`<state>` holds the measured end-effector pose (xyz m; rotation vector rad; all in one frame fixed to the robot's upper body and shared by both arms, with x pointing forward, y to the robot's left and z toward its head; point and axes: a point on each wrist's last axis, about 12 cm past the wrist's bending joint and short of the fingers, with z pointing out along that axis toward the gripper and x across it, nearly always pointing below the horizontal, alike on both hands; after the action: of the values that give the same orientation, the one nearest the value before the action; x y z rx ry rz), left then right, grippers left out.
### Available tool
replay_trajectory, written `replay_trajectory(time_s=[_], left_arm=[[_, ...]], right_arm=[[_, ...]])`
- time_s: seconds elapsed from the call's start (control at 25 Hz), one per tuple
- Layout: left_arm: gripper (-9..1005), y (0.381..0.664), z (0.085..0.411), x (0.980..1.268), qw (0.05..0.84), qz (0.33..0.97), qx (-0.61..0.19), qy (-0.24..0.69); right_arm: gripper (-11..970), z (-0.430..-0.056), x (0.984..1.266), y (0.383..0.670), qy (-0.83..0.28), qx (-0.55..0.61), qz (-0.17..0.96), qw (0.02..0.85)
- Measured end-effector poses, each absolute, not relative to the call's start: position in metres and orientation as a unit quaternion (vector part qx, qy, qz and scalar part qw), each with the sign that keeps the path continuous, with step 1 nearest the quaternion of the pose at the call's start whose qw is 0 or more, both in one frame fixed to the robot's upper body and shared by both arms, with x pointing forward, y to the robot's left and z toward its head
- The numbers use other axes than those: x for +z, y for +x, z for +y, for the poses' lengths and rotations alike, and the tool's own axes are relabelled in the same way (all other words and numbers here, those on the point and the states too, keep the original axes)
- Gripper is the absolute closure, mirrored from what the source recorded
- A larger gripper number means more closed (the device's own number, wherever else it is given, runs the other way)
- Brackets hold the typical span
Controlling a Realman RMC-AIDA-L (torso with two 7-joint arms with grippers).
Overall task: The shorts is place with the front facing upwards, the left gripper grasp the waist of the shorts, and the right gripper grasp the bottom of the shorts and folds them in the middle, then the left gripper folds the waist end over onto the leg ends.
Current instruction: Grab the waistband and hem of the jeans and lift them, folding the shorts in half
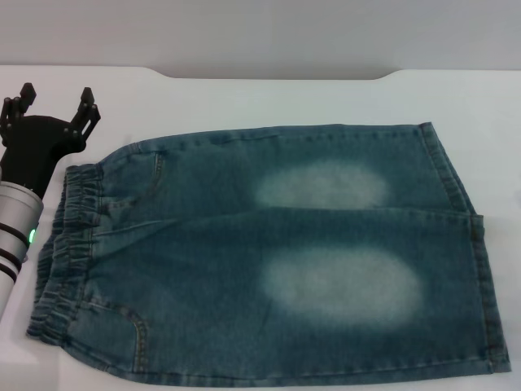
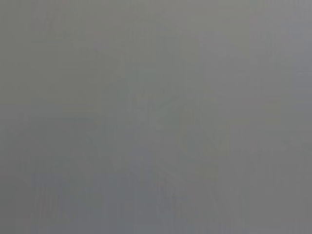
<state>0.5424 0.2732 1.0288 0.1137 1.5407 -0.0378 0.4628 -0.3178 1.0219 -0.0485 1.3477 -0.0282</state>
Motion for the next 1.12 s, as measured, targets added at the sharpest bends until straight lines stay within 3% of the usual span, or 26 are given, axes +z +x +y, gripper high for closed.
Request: replay_trajectory(time_s=[1.12], left_arm=[[149, 0.5414, 0.2729, 1.0287, 0.717, 0.696, -0.018, 0.051]], right_arm=[[245, -0.316, 1.023, 0.4654, -0.027, -0.009, 0.622, 0.782]])
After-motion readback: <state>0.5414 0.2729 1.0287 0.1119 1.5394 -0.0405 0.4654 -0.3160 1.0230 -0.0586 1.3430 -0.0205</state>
